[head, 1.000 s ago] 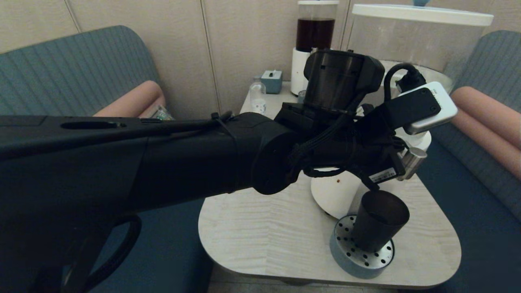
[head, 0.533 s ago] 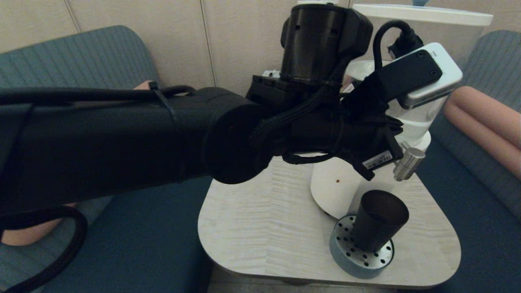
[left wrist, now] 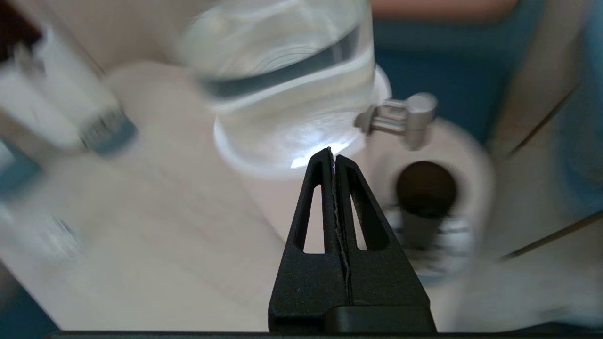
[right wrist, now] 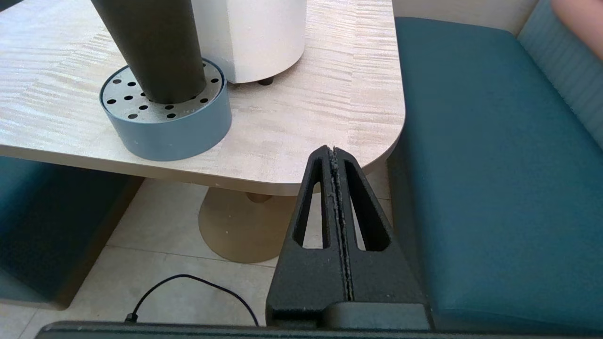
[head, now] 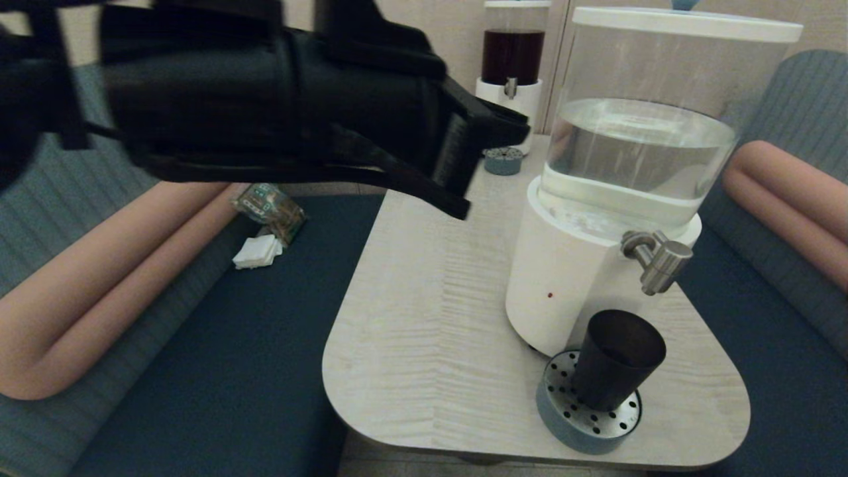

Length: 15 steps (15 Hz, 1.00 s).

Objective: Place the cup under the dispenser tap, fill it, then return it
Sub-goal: Place the cup next to the water dispenser

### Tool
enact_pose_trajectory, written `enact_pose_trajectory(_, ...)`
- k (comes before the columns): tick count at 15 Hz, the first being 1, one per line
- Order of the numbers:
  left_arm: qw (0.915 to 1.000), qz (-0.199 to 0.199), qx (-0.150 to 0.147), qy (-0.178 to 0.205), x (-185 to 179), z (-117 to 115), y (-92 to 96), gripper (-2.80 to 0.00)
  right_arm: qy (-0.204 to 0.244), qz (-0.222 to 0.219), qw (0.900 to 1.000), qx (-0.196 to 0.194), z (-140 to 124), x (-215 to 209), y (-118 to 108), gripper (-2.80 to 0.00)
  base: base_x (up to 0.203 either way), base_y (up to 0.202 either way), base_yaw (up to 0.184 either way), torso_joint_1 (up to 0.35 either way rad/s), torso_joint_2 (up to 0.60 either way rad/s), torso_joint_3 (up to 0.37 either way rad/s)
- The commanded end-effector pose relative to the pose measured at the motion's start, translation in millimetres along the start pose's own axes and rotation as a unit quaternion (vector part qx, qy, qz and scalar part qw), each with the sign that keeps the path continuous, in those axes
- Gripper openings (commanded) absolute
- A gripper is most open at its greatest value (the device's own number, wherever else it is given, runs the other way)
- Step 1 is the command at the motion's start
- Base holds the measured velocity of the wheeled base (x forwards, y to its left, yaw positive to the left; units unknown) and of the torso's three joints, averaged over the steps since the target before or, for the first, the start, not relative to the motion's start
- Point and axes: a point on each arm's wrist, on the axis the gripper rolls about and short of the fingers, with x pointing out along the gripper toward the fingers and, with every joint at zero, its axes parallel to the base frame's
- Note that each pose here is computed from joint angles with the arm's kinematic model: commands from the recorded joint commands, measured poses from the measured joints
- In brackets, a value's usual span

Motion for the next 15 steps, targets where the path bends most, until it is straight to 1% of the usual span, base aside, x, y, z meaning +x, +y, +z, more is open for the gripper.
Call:
enact_pose_trajectory(1,0.9981,0.017,-0.049,-0.032,-79,4,9.2,-2.80,0.000,0.000,1.000,0.000,0,0,0,-2.80,0.000,0.000,0.000,0.000,0.00,0.000)
enact_pose_trajectory(3,0.9962,0.015,-0.085,-0.013,-101,-35,16.5,-2.80,0.000,0.000,1.000,0.000,0,0,0,-2.80,0.000,0.000,0.000,0.000,0.00,0.000)
enact_pose_trajectory(4,0.9956,0.016,-0.092,-0.011,-107,-56,18.5,-2.80,0.000,0.000,1.000,0.000,0,0,0,-2.80,0.000,0.000,0.000,0.000,0.00,0.000)
enact_pose_trajectory(6,0.9954,0.011,-0.096,-0.003,-106,-105,15.7,-2.80,0.000,0.000,1.000,0.000,0,0,0,-2.80,0.000,0.000,0.000,0.000,0.00,0.000)
enact_pose_trajectory(7,0.9956,0.005,-0.093,-0.002,-103,-126,14.1,-2.80,0.000,0.000,1.000,0.000,0,0,0,-2.80,0.000,0.000,0.000,0.000,0.00,0.000)
enact_pose_trajectory(8,0.9963,-0.005,-0.085,-0.007,-99,-141,12.1,-2.80,0.000,0.000,1.000,0.000,0,0,0,-2.80,0.000,0.000,0.000,0.000,0.00,0.000)
enact_pose_trajectory(9,0.9974,-0.019,-0.063,-0.029,-88,-150,11.3,-2.80,0.000,0.001,1.000,0.000,0,0,0,-2.80,0.000,0.000,0.000,0.000,0.00,0.000)
enact_pose_trajectory(10,0.9970,-0.034,-0.050,-0.049,-76,-158,9.9,-2.80,0.000,0.000,1.000,0.000,0,0,0,-2.80,0.000,0.000,0.000,0.000,0.00,0.000)
enact_pose_trajectory(11,0.9962,-0.043,-0.045,-0.061,-68,-162,8.9,-2.80,0.000,0.000,1.000,0.000,0,0,0,-2.80,0.000,0.000,0.000,0.000,0.00,0.000)
enact_pose_trajectory(13,0.9929,-0.061,-0.066,-0.078,-47,-172,4.5,-2.80,0.000,0.000,1.000,0.000,0,0,0,-2.80,0.000,0.000,0.000,0.000,0.00,0.000)
enact_pose_trajectory(14,0.9920,-0.062,-0.075,-0.081,-42,-178,3.3,-2.80,0.000,0.000,1.000,0.000,0,0,0,-2.80,0.000,0.000,0.000,0.000,0.00,0.000)
enact_pose_trajectory(15,0.9916,-0.064,-0.083,-0.076,-35,-190,2.5,-2.80,0.000,0.000,1.000,0.000,0,0,0,-2.80,0.000,0.000,0.000,0.000,0.00,0.000)
